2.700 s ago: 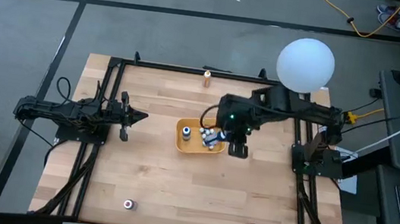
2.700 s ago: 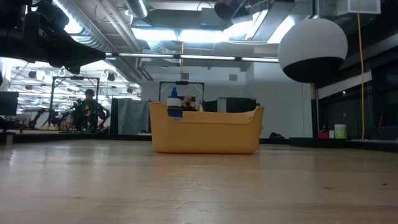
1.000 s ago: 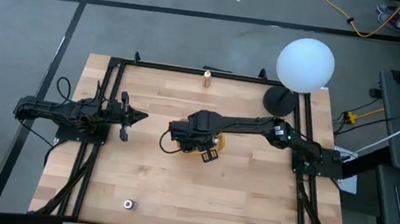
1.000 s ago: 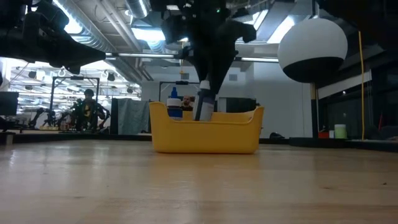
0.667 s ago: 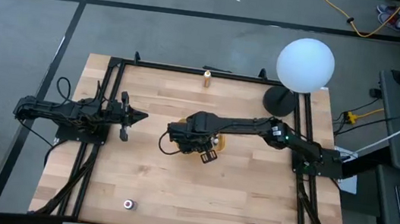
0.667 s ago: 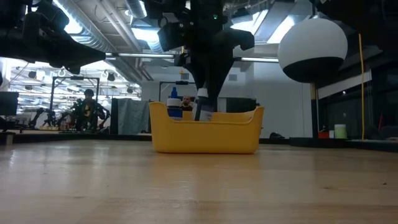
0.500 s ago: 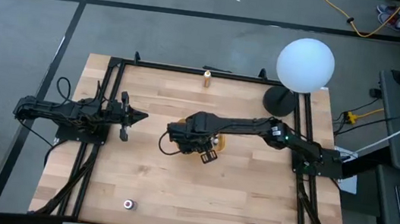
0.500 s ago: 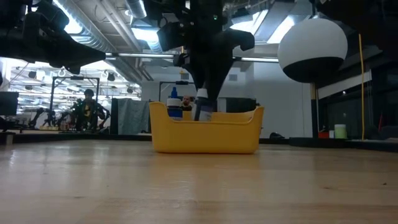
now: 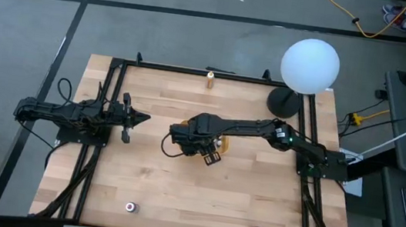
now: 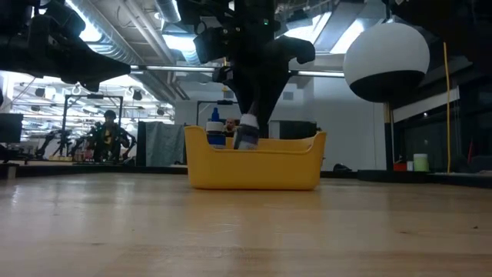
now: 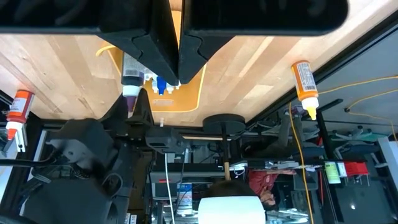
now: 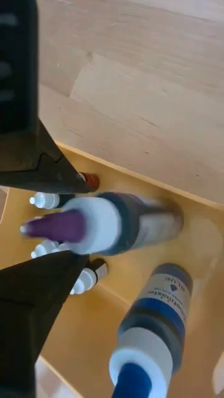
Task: Pick & Place food coloring
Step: Put the purple food coloring bottle into the yellow bin, then put the orange food coloring bottle into the yellow bin
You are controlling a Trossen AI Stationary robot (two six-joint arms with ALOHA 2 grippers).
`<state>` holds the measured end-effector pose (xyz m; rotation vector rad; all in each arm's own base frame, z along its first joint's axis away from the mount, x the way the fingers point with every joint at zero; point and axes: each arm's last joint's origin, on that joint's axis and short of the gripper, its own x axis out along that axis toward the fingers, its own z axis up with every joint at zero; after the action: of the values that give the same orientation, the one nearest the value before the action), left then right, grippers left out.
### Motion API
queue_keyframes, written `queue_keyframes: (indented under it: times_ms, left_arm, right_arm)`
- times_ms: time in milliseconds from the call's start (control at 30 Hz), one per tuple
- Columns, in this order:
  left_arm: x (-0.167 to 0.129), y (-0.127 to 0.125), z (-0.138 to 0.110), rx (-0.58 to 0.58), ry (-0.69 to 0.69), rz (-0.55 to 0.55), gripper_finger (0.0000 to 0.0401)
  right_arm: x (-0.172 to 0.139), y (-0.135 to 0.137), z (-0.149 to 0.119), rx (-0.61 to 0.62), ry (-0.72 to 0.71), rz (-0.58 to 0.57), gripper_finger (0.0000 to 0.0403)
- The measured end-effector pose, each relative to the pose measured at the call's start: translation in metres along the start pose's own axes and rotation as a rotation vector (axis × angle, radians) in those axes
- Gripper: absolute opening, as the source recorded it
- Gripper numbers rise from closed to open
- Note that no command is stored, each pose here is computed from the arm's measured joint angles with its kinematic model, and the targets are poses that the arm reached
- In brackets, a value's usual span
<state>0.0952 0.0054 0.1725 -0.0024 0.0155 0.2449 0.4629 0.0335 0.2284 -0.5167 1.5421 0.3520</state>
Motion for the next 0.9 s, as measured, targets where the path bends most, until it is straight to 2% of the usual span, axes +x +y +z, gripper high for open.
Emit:
queue_keyframes:
  times_ms: [167,633,900]
  left_arm:
    - [0.000,0.000,0.000,0.000,0.000,0.000,0.0011]
    - [0.000,0.000,0.000,0.000,0.000,0.000,0.0008]
    - [0.000,0.000,0.000,0.000,0.000,0.000,0.0005]
  right_arm:
    - [0.000,-0.001,-0.001,-0.006,0.003,-0.006,0.0169]
    - [0.000,-0.003,-0.001,0.003,0.025,-0.050,0.0172]
    - [-0.016,-0.004,-0.005,0.074,-0.001,-0.097,0.0172]
